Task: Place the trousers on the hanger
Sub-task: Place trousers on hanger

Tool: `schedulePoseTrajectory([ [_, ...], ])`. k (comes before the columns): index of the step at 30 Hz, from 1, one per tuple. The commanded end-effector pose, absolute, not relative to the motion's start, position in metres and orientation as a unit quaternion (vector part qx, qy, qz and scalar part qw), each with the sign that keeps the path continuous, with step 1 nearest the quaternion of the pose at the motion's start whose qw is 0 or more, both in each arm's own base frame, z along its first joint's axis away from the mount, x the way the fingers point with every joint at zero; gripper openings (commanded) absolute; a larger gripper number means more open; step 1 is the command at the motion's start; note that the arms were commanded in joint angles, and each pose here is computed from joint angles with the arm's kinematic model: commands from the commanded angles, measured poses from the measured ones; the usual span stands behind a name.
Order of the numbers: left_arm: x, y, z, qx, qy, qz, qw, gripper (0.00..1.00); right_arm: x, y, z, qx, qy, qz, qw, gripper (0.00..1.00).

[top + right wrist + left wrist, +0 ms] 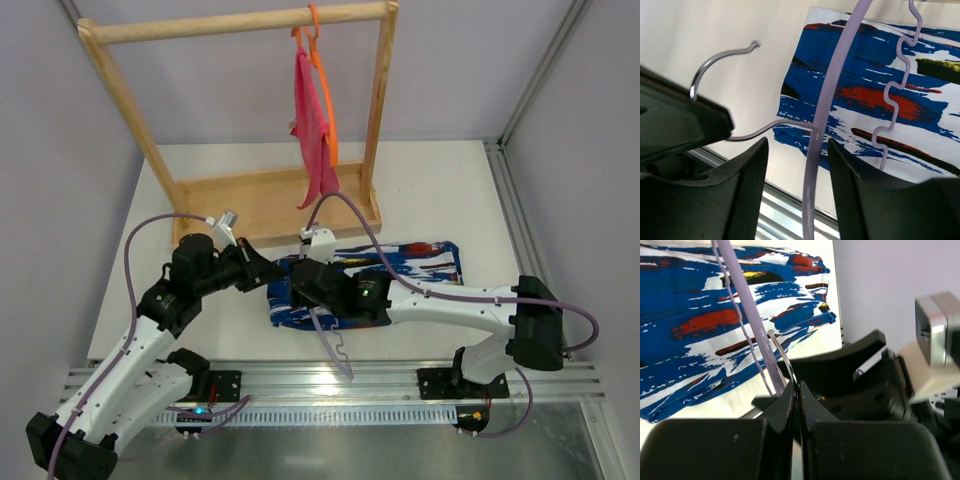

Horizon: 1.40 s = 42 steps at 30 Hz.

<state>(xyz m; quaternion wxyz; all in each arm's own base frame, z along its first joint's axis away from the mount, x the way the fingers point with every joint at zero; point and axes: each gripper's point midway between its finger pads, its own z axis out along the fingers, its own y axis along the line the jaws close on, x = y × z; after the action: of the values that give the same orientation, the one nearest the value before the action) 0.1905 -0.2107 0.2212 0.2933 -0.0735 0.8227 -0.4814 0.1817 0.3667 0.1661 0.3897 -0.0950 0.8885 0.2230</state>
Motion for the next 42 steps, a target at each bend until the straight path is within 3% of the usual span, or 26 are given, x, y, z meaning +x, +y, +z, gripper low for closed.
schedulePoseTrajectory([
  [1,0.197,-0.212,0.248,-0.083,0.809,-0.490,0.315,0.00,0.178,0.362,0.174,-0.132,0.883,0.161,0.421,0.57],
  [11,0.199,-0.219,0.249,-0.085,0.816,-0.480,0.312,0.01,0.171,0.345,0.155,-0.154,0.875,0.000,0.460,0.59],
  [17,0.200,-0.222,0.247,-0.084,0.821,-0.473,0.309,0.01,0.168,0.341,0.155,-0.174,0.857,-0.068,0.480,0.40],
  [20,0.200,-0.223,0.248,-0.082,0.824,-0.469,0.307,0.00,0.169,0.334,0.162,-0.164,0.846,-0.100,0.496,0.23],
  [21,0.201,-0.223,0.250,-0.082,0.824,-0.469,0.308,0.00,0.168,0.336,0.168,-0.160,0.845,-0.099,0.501,0.11],
  [23,0.202,-0.223,0.255,-0.081,0.821,-0.473,0.311,0.00,0.169,0.328,0.173,-0.149,0.840,-0.110,0.510,0.04],
  [27,0.204,-0.222,0.275,-0.072,0.813,-0.474,0.331,0.35,0.165,0.311,0.179,-0.134,0.846,-0.081,0.510,0.04],
  [30,0.210,-0.218,0.296,-0.056,0.821,-0.449,0.349,0.46,0.159,0.298,0.165,-0.128,0.855,-0.040,0.501,0.04],
  [31,0.213,-0.216,0.311,-0.042,0.817,-0.442,0.367,0.48,0.159,0.306,0.185,-0.093,0.854,0.037,0.511,0.04],
  [33,0.219,-0.209,0.307,-0.046,0.835,-0.408,0.368,0.50,0.152,0.290,0.167,-0.100,0.860,0.070,0.496,0.04],
  [34,0.222,-0.207,0.316,-0.039,0.833,-0.401,0.380,0.50,0.156,0.288,0.188,-0.059,0.852,0.135,0.502,0.04],
  [42,0.228,-0.190,0.270,-0.055,0.859,-0.343,0.376,0.60,0.182,0.193,0.178,0.021,0.854,0.129,0.504,0.04],
])
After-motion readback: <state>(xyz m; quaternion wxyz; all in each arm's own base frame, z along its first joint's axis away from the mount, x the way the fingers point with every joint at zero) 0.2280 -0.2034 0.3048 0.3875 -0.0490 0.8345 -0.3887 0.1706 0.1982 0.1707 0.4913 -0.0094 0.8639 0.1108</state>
